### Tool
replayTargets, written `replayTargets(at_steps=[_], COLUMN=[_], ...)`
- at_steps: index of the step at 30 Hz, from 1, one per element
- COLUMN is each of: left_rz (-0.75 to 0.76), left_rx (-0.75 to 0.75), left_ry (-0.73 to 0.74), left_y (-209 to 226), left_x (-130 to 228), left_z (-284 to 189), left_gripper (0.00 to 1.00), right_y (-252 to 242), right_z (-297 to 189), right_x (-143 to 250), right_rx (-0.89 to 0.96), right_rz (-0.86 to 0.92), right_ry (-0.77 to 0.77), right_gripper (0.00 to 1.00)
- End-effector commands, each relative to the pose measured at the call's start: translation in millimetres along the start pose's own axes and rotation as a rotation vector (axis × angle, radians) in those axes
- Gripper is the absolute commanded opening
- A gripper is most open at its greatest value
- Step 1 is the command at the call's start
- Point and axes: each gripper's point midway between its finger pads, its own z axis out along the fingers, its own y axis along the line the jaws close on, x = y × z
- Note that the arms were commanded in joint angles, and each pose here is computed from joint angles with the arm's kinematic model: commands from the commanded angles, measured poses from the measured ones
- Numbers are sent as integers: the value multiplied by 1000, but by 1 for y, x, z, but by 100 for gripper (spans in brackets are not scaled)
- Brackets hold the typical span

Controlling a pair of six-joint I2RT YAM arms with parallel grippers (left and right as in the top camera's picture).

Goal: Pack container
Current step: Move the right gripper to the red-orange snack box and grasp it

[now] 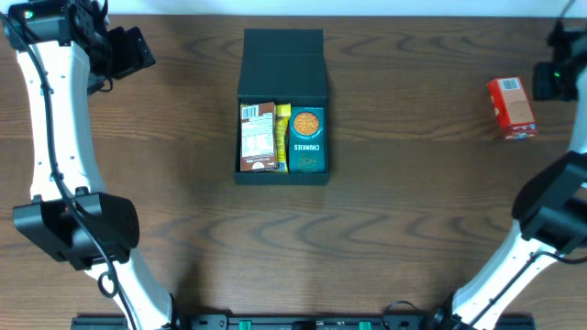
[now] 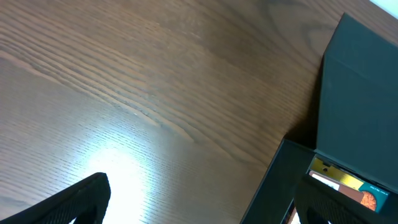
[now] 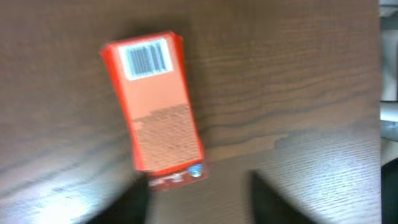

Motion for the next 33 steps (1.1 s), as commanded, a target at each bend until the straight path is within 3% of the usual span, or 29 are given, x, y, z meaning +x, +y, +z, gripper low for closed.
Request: replayTargets(at_steps=[1, 15, 28, 33], left_rz=[-20, -38, -37, -37], left_rx=[-2, -3, -2, -2], left_ry=[11, 13, 8, 9], left_y=[3, 3, 3, 3], left_x=[1, 2, 0, 1], left_z=[2, 2, 2, 2], left_gripper=[95, 95, 96, 95], right_y=[10, 45, 62, 65], right_z=[26, 96, 121, 121], right_x=[5, 7, 17, 16], right_rx=[-93, -206, -241, -250], right_rz=[-98, -173, -178, -149], right_ry=[9, 15, 52, 52], right_gripper=[99, 99, 99, 79])
